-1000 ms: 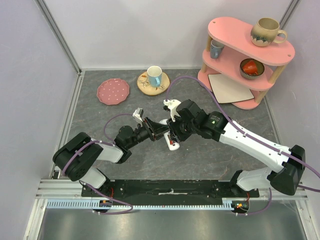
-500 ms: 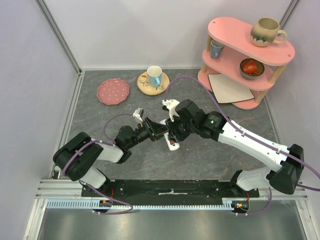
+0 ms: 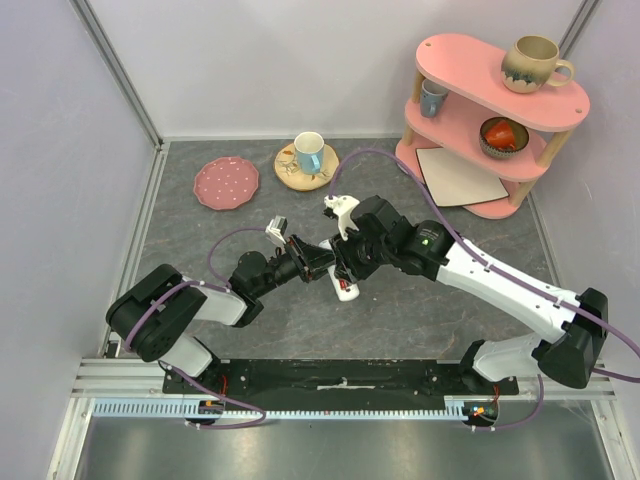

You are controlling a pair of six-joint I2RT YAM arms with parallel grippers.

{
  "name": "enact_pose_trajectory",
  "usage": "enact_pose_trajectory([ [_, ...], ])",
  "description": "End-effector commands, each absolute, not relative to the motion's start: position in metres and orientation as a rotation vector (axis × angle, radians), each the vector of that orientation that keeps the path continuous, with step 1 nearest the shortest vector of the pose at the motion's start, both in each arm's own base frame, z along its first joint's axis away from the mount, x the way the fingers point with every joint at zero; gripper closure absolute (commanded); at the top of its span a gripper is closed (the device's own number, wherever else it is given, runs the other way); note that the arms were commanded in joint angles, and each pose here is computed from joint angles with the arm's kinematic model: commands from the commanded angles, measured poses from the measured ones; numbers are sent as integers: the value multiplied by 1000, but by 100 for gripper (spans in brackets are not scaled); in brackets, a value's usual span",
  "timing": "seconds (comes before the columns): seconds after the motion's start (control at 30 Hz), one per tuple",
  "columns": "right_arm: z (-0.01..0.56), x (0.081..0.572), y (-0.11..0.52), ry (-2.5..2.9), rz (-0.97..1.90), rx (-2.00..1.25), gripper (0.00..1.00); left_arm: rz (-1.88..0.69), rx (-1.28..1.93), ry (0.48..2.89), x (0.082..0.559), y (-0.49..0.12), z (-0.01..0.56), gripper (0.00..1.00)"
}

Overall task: Load the batteries into the remote control
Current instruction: Load the battery into the remote control.

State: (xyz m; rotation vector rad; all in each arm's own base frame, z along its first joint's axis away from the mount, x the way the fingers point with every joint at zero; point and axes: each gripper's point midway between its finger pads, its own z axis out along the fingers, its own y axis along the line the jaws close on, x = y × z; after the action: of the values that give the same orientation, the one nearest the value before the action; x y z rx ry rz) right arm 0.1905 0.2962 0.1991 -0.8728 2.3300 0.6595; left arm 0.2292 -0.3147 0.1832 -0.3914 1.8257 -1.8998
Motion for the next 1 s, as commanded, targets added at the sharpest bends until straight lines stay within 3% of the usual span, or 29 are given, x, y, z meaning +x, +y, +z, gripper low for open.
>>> enact_pose_trajectory([
  [0.0, 234, 200, 309, 2241, 710, -833, 62, -2058, -142, 1414, 210, -303, 266, 98],
  [0.3, 275, 221, 286, 2074, 601, -720, 60, -2062, -157, 1417, 211, -302, 266, 98],
  [0.37, 259, 223, 276, 2060, 571, -671, 59, -2071, -162, 1425, 210, -303, 265, 98],
  [0.4, 279, 226, 274, 1964, 615, -609, 57, -2080, -149, 1427, 208, -303, 266, 98],
  [0.43, 264, 224, 270, 1967, 615, -606, 54, -2083, -142, 1426, 208, -303, 267, 98],
  [0.47, 271, 226, 272, 1918, 652, -562, 40, -2091, -138, 1427, 206, -303, 268, 98],
  [0.53, 271, 222, 263, 1892, 678, -526, 29, -2098, -133, 1435, 204, -302, 267, 98],
  [0.97, 255, 183, 273, 1814, 1041, -585, 3, -2135, -145, 1424, 196, -292, 274, 98],
])
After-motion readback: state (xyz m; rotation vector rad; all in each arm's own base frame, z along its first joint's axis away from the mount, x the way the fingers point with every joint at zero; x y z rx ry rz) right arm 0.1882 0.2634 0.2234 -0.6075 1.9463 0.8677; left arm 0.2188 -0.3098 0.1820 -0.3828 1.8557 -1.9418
